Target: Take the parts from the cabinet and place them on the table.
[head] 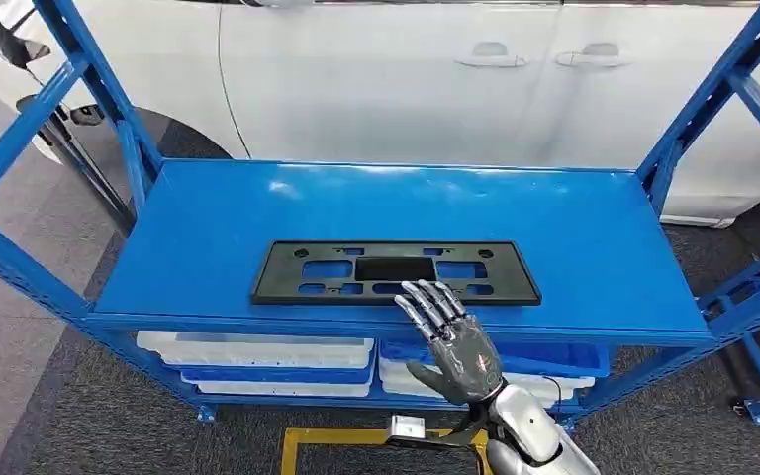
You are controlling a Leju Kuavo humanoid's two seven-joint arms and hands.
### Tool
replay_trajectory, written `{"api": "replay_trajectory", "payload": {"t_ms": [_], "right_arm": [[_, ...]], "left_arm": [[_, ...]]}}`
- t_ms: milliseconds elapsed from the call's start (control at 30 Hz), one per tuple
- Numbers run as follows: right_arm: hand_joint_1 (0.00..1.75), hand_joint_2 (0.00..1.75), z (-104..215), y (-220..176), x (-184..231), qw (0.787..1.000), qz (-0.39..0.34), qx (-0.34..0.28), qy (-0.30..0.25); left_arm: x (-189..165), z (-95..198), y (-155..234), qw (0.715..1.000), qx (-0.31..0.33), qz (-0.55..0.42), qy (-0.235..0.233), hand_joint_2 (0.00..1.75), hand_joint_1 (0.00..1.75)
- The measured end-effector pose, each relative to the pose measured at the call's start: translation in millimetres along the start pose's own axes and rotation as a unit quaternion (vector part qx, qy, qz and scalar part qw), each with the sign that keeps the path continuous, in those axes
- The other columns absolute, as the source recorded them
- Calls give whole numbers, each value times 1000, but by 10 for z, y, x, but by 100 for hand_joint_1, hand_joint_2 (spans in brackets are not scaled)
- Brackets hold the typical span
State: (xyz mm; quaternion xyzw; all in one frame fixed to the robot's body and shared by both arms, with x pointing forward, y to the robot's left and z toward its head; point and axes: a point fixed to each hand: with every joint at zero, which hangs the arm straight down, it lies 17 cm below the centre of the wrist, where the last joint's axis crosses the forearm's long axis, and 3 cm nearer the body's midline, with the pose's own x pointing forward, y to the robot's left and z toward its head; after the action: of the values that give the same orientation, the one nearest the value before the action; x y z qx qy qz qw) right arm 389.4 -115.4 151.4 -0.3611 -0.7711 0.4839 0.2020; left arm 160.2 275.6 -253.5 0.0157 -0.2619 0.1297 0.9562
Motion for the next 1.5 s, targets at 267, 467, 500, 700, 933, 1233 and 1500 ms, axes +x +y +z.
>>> {"api": "replay_trajectory", "payload": {"t_ms": [267, 467, 500, 700, 933, 1233, 1500], "right_arm": [[0, 175, -191, -142, 30, 999, 27, -43, 4], [0, 175, -431, -148, 74, 998, 48, -51, 5], [0, 175, -476, -149, 61, 997, 50, -52, 8], [0, 175, -636, 24, 8, 998, 62, -31, 13], [0, 175, -830, 217, 13, 996, 89, -5, 0], [0, 175, -826, 531, 24, 993, 111, 42, -24], [0, 175, -927, 629, -87, 987, 142, 63, -39]], "left_arm": [[-8, 3, -20, 1000, -3, -9, 0, 0, 0], [32, -12, -49, 1000, -6, -14, 0, 0, 0], [32, -12, -58, 1000, -7, -14, 0, 0, 0], [19, -7, -76, 1000, -9, -18, 1, 0, 0], [34, -11, -92, 1000, -10, -17, 0, 0, 0], [44, -8, -133, 1000, -16, -17, -1, 0, 0], [65, -12, -125, 1000, -16, -14, -4, 0, 0]]}}
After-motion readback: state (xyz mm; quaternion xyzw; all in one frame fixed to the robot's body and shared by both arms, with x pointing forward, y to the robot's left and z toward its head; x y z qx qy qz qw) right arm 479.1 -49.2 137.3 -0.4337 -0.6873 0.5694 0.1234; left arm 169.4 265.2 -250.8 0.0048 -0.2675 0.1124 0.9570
